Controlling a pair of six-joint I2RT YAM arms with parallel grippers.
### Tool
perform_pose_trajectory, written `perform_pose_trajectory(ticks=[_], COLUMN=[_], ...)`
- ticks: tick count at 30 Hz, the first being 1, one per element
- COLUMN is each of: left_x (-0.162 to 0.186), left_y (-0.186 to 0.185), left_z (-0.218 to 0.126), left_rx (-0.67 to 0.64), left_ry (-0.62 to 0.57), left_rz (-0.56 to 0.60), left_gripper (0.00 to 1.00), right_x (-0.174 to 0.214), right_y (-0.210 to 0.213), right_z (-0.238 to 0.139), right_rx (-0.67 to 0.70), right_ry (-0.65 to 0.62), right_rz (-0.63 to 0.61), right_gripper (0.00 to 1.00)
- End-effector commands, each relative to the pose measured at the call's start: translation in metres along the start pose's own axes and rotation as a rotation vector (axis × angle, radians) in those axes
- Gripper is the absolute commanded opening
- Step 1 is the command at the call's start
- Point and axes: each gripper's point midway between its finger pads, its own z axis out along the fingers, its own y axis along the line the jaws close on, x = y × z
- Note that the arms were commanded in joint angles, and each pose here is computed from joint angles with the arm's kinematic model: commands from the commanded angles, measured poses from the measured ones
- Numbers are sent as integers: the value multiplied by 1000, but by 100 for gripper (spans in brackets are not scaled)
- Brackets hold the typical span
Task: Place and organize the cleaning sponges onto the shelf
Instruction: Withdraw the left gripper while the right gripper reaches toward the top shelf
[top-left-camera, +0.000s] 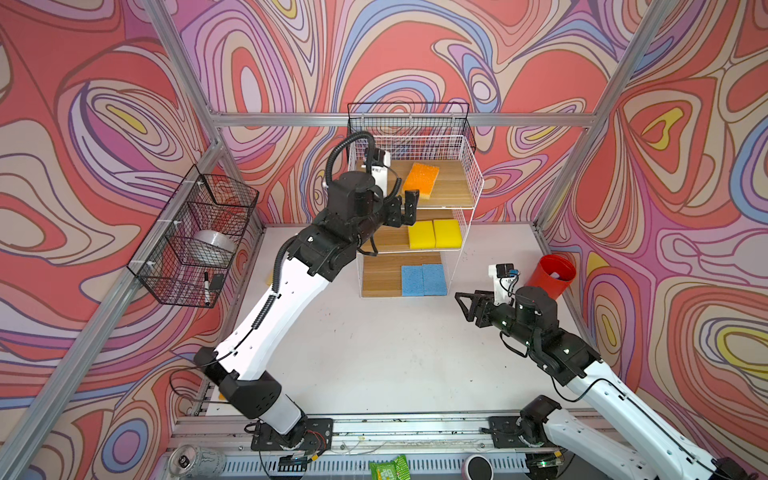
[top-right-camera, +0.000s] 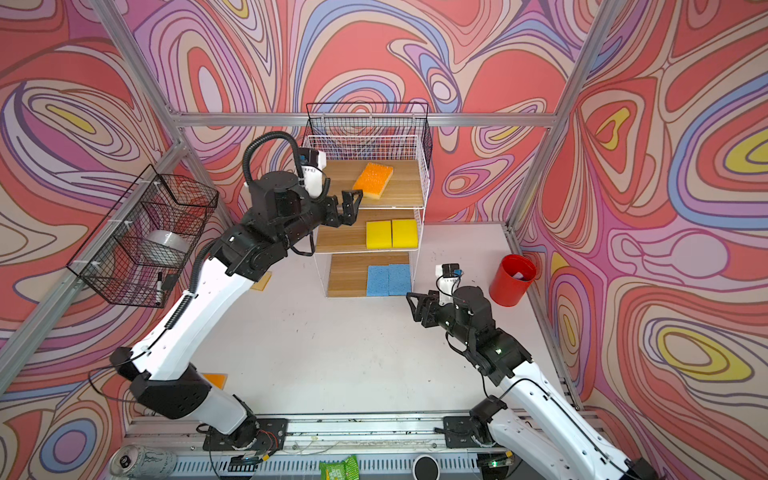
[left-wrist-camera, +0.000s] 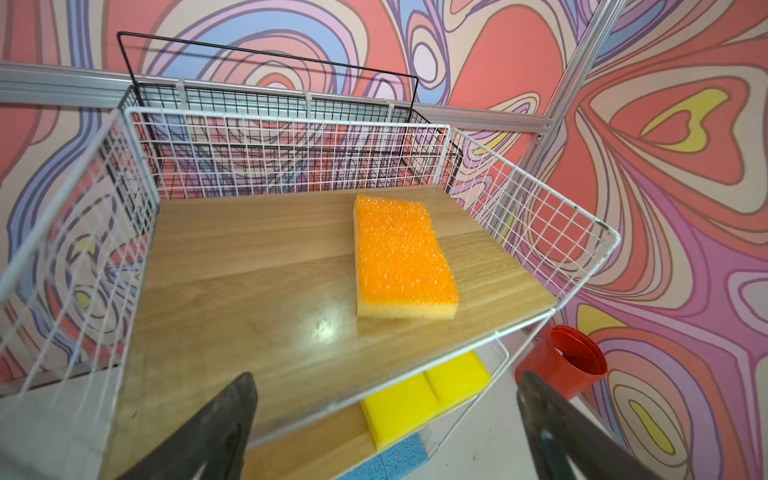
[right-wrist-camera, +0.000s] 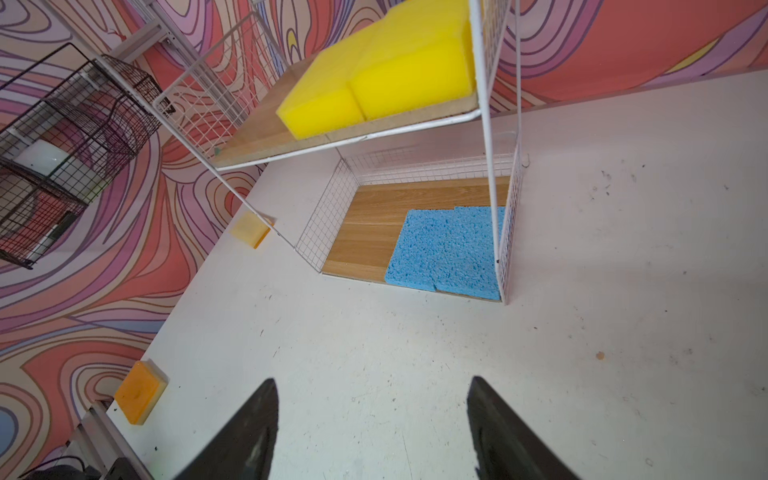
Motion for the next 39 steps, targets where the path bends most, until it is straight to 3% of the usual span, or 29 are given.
perform_pose_trajectory(ticks=[1,11,17,22,25,28,39], left_x=[9,96,137,157,171,192,236], left_y=[3,45,62,76,80,83,91], left_z=[-26,-84,-100,-109,-113,-113,-121], left_rx=[24,-60,-98,-133,-138,-132,-119], left_ry=[13,103,150,143,151,174,194], left_rz=[-49,-126,-139,-153,-164,-194,-267], left_gripper=[97,96,96,96,96,96,93], right_x=[-9,-64,-82,-116,-127,-135,-195], right_y=[5,65,113,138,149,158,194], right_z=[-6,-10,-7,-16,-16,-9,14], right_rx=[48,48,81,73,62,83,219], right_ry=[6,-68,-99,-174,-176,-158,-315], right_rz=[-49,-165,-278,-261,-277,-308,-407], right_gripper=[73,73,73,64,54,54,92])
